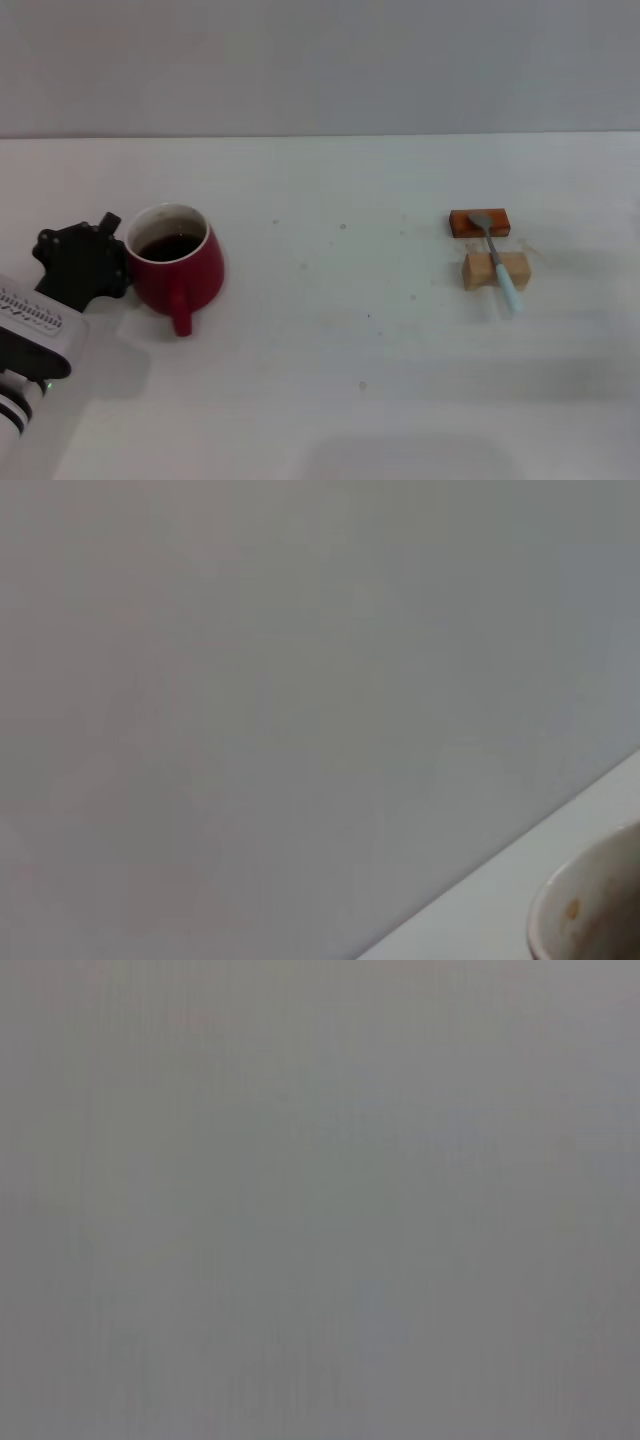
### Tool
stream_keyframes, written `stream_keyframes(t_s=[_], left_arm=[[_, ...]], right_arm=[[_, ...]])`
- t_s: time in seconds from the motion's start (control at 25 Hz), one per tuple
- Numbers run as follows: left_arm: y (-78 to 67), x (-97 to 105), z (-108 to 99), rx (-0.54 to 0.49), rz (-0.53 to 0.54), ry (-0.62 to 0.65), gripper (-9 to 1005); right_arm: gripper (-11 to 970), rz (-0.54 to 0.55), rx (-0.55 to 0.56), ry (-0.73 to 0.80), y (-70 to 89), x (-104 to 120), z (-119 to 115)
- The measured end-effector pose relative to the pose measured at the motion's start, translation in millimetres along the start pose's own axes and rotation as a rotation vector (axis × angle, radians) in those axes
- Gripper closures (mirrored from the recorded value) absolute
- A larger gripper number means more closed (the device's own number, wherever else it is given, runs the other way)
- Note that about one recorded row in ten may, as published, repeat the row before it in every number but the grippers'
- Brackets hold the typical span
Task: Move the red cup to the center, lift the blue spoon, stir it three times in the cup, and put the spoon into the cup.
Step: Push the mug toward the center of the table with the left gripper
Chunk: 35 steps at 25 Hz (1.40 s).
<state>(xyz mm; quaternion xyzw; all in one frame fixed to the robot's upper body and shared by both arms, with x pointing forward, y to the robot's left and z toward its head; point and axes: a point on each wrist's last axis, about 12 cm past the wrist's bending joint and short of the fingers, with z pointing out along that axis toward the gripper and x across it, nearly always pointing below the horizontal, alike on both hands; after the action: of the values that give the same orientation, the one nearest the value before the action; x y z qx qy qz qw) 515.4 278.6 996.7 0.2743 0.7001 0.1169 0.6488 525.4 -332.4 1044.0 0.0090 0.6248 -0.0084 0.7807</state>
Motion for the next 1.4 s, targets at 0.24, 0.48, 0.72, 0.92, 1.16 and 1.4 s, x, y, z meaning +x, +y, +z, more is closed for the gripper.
stream_keyframes(t_s=[0.24,0.48,0.72,0.92,1.16,1.4], left_arm=[[-7.5,-3,0,0.039,0.010,-0.019,994],[-11.3,-5,-1,0.057,0.012,-0.027,993],[-19.6,-10,-1,0.084,0.001,-0.046,993],[-26.3,-15,-1,0.110,-0.005,-0.067,992],[-32.6,-19,-1,0.140,-0.002,-0.085,992],[-37.1,-20,-2,0.165,0.006,-0.097,991]], right_arm=[[197,0.002,0.000,-0.002,0.8,0,0],[197,0.002,-0.001,-0.017,0.8,-1,-2],[197,0.003,0.000,-0.020,1.1,-1,-3],[197,0.003,-0.001,-0.021,1.2,-2,-3],[197,0.003,-0.001,-0.022,1.3,-2,-3],[197,0.003,-0.001,-0.021,1.2,-2,-3]])
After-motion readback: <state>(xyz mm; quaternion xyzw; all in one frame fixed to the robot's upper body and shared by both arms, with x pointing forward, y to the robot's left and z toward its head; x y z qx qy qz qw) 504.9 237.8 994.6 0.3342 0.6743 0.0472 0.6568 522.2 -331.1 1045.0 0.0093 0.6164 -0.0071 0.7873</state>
